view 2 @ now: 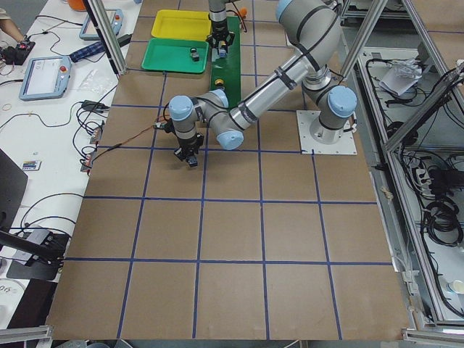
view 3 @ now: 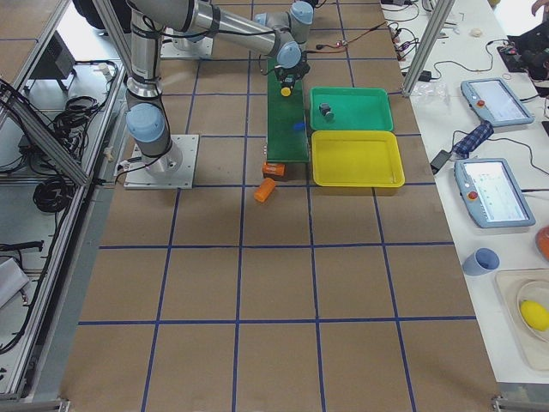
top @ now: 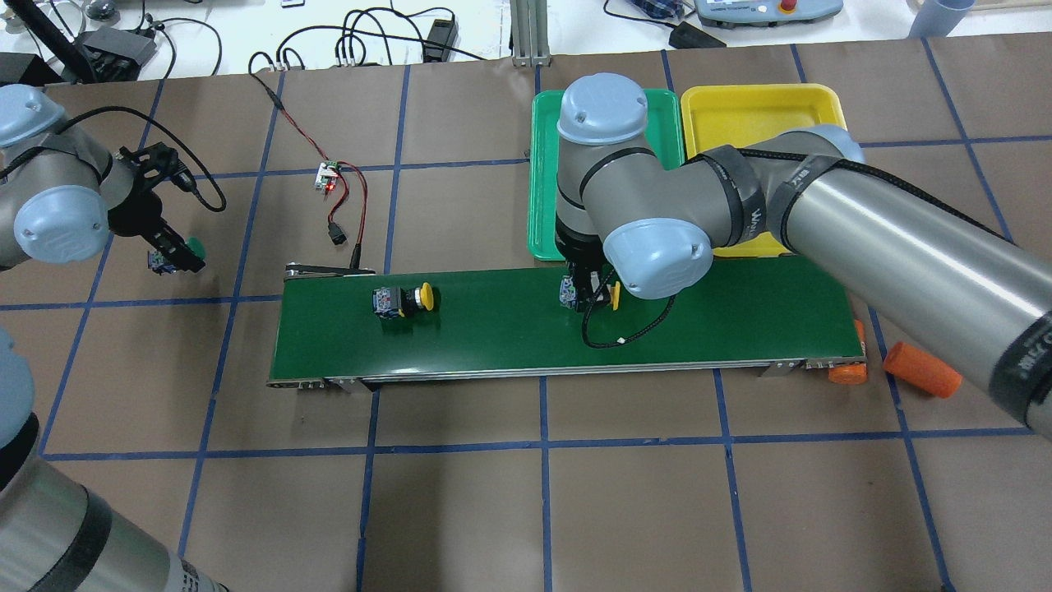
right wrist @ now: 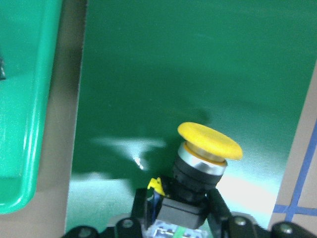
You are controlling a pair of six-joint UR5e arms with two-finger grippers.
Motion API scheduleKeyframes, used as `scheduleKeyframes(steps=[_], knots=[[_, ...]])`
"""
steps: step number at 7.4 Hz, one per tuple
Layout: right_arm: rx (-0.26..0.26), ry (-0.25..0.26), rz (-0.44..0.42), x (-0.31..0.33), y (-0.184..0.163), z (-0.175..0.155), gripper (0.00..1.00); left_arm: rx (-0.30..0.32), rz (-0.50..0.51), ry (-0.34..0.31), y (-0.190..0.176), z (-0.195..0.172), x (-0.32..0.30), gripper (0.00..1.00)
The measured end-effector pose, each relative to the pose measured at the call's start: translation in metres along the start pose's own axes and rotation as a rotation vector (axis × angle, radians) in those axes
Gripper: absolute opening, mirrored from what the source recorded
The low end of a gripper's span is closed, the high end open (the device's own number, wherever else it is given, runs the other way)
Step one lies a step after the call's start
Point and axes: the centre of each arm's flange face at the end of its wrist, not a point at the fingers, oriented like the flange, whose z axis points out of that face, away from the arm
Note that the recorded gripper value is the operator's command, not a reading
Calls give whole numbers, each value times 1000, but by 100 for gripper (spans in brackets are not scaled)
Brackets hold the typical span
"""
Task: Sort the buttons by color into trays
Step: 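Carry yellow button to yellow tray with right while left places green button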
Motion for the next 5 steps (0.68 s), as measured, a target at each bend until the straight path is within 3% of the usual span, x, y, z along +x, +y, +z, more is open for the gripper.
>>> scheduleKeyframes(steps=[1, 3, 5], knots=[[1, -21, 38, -11, -22, -10, 0, 3, 40, 5, -13, -13, 40, 0], [23, -45, 116, -31, -89, -23, 0, 64, 89, 27, -28, -33, 119, 0], [27, -45, 101, -43, -165, -24, 0, 89, 90, 27, -42, -53, 168, 0]])
